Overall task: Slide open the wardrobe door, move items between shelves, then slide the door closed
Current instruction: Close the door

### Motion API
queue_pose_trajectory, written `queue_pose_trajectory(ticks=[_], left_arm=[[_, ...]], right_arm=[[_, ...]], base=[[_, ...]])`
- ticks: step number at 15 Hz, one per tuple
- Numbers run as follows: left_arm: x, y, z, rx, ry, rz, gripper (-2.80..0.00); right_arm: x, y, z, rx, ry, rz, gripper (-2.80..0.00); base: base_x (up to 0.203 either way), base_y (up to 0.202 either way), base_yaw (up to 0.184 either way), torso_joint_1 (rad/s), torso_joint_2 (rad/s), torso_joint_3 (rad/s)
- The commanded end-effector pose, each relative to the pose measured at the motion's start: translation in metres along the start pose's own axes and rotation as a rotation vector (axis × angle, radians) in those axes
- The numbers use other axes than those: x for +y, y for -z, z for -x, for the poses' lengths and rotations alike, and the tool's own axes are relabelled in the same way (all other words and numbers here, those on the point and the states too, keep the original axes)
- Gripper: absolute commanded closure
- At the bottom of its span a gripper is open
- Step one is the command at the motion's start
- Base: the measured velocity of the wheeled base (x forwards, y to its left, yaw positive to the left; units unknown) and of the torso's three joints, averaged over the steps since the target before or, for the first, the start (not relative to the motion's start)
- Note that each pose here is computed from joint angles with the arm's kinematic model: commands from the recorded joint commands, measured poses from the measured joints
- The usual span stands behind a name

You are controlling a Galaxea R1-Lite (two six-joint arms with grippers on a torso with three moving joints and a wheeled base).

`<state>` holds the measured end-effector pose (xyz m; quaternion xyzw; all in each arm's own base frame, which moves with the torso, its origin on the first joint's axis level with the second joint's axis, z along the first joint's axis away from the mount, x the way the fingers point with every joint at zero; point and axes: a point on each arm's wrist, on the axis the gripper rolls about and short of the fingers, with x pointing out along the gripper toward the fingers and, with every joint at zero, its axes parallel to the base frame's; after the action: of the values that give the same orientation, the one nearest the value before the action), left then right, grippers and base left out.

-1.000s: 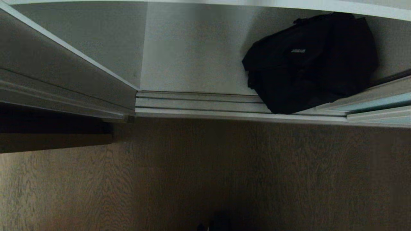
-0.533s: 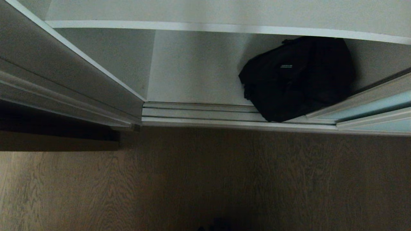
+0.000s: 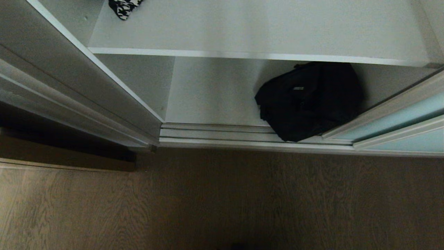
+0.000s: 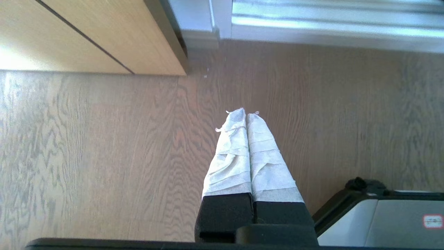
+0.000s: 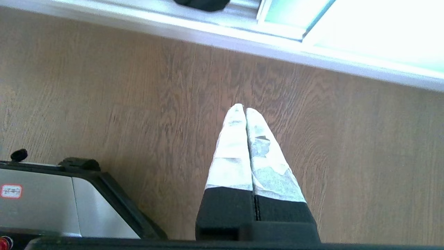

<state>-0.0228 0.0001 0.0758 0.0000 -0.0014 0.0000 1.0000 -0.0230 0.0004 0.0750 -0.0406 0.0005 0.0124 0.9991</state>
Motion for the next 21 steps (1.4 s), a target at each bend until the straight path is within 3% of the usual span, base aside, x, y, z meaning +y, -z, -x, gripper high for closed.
queue_pose_trajectory(ticks=[1,21], left_arm=[[0.0,-0.0001,-0.0001,0.001,0.0,0.002,0.0],[0.0,-0.0001,-0.0001,0.001,0.0,0.001,0.0]], right_arm=[[0.0001,0.0005,0.0001,-0.001,-0.001,0.002,0.0],[-0.0001,-0.0001,0.0002,-0.003,0.002,-0.016,0.0]], base=[[0.0,0.0,0.0,-0.001,0.0,0.21],[0.0,0.0,0.0,0.002,0.0,0.201]])
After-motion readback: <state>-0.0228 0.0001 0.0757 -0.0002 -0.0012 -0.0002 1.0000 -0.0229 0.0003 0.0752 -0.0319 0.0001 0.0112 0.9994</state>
